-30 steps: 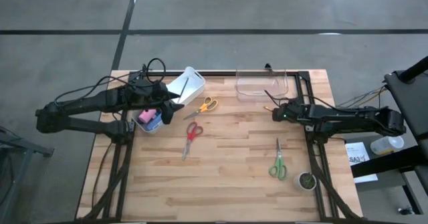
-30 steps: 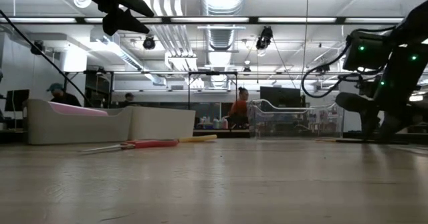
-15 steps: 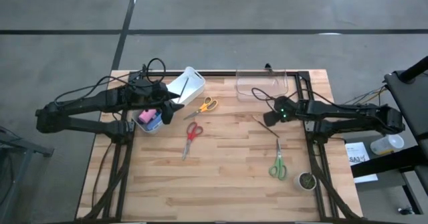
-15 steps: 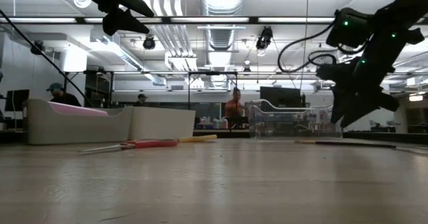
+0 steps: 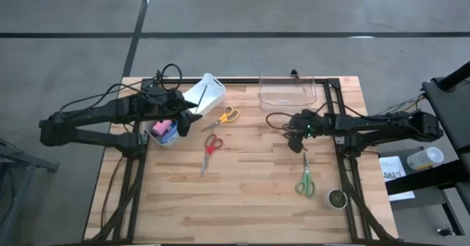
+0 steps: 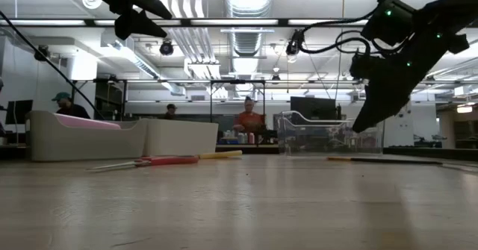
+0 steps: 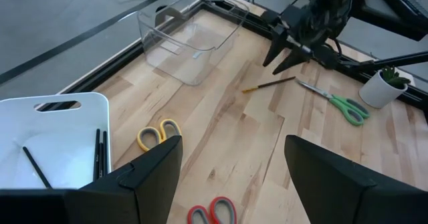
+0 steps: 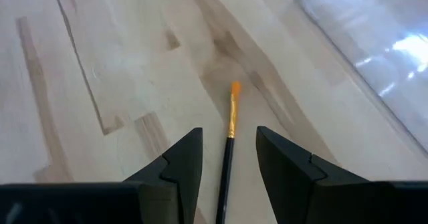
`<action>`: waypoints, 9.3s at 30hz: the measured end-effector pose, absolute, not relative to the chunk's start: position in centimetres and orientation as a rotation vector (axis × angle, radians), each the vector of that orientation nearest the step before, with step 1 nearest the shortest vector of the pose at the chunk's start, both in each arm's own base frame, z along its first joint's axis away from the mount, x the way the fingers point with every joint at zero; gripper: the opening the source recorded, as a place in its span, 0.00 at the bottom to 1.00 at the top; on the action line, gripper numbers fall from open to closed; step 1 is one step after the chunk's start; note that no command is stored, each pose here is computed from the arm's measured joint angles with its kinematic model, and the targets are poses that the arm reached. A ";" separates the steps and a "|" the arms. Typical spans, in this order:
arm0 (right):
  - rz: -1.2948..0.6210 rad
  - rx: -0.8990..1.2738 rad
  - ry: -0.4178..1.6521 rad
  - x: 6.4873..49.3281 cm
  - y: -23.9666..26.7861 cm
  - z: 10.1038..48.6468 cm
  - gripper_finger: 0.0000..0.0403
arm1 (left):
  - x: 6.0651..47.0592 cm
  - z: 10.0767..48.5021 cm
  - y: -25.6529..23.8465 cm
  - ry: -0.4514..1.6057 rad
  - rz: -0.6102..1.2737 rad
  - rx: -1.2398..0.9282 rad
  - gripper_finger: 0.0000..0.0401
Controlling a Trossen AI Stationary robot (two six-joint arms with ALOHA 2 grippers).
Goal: Pick & Place Paint Supplies
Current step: Put the gold paint brush into the white bin, then put the green scissors into the transparent bin
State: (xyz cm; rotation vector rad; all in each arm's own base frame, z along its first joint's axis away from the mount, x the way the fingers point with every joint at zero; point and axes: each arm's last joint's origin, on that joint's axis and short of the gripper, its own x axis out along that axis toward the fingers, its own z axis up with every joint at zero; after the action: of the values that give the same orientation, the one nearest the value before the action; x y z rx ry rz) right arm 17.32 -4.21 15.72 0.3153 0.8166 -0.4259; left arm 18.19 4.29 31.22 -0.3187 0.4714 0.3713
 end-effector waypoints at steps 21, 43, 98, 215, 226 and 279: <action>-0.411 0.319 0.667 14.9 -3.6 9.1 0.34 | 18.2 31.2 4.3 0.471 0.371 -0.319 0.68; -0.391 0.219 0.750 14.6 -3.5 7.9 0.34 | 18.2 31.2 4.3 0.471 0.372 -0.319 0.68; -0.342 0.250 0.801 19.6 -4.5 13.6 0.04 | 18.2 31.2 4.3 0.471 0.372 -0.319 0.68; 0.373 -0.660 0.525 51.7 -23.8 17.6 0.04 | 18.1 31.1 4.3 0.488 0.374 -0.319 0.68; 0.373 -0.650 0.530 51.7 -23.8 17.4 0.04 | 18.1 31.1 4.3 0.488 0.374 -0.319 0.68; 0.292 -0.219 0.676 48.0 -21.9 25.7 0.37 | 18.1 31.1 4.3 0.489 0.377 -0.318 0.68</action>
State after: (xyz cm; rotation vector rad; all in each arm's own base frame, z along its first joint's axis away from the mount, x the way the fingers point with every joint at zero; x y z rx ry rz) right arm 47.97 -21.91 25.67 -0.2192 0.6763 0.2917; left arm 18.10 4.27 31.08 -0.3184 0.4890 0.3768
